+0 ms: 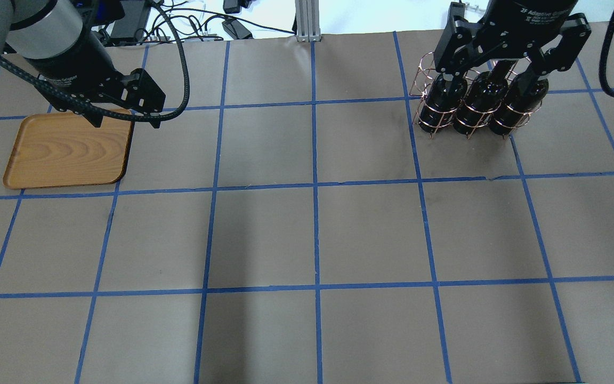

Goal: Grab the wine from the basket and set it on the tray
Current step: 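Lower the right gripper over the wine bottles in the copper rack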

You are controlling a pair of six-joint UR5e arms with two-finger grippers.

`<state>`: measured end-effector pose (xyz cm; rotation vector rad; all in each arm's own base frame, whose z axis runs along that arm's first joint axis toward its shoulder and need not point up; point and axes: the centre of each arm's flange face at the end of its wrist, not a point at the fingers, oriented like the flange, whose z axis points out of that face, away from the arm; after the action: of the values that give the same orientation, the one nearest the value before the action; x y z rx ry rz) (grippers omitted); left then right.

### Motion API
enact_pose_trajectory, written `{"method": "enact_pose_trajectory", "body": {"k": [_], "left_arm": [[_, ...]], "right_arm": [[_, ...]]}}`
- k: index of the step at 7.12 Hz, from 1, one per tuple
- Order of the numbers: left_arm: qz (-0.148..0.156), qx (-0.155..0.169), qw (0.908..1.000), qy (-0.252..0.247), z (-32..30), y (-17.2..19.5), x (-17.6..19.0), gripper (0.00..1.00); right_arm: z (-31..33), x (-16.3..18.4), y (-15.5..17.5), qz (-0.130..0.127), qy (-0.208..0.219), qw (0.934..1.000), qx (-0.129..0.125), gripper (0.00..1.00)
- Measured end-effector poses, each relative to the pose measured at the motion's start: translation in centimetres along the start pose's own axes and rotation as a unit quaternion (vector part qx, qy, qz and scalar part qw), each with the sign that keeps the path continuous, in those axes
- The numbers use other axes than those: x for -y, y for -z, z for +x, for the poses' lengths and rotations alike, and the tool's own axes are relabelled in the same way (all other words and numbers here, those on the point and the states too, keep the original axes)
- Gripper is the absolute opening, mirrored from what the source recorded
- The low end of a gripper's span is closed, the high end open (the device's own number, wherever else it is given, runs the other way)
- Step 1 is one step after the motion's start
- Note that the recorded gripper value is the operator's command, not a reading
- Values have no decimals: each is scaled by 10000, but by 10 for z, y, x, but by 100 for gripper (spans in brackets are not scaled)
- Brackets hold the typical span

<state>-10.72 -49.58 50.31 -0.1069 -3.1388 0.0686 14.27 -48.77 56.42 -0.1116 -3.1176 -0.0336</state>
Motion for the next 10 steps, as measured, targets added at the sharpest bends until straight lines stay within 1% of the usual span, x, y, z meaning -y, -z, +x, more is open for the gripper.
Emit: {"method": "enact_pose_trajectory", "body": {"k": [4, 5, 6, 7, 8, 10], "left_arm": [[36, -2, 10000, -5, 1, 1, 0, 100], [62, -5, 10000, -5, 0, 1, 1, 100], [153, 0, 9999, 31, -4, 2, 5, 100], [240, 1, 9997, 87, -10, 2, 8, 100], [270, -11, 9996, 120, -13, 1, 10, 100], [273, -19, 9995, 136, -14, -3, 9, 100]], "right_arm": [[6, 7, -3, 5, 49, 10000, -21, 100], [9, 15, -4, 90, 90, 9999, -13, 100], [11, 30, -10, 212, 143, 9997, -26, 100], [16, 56, -27, 282, 243, 9992, -115, 100], [31, 84, -50, 278, 377, 9987, -216, 100], [80, 130, -87, 286, 536, 9980, -194, 100]]}}
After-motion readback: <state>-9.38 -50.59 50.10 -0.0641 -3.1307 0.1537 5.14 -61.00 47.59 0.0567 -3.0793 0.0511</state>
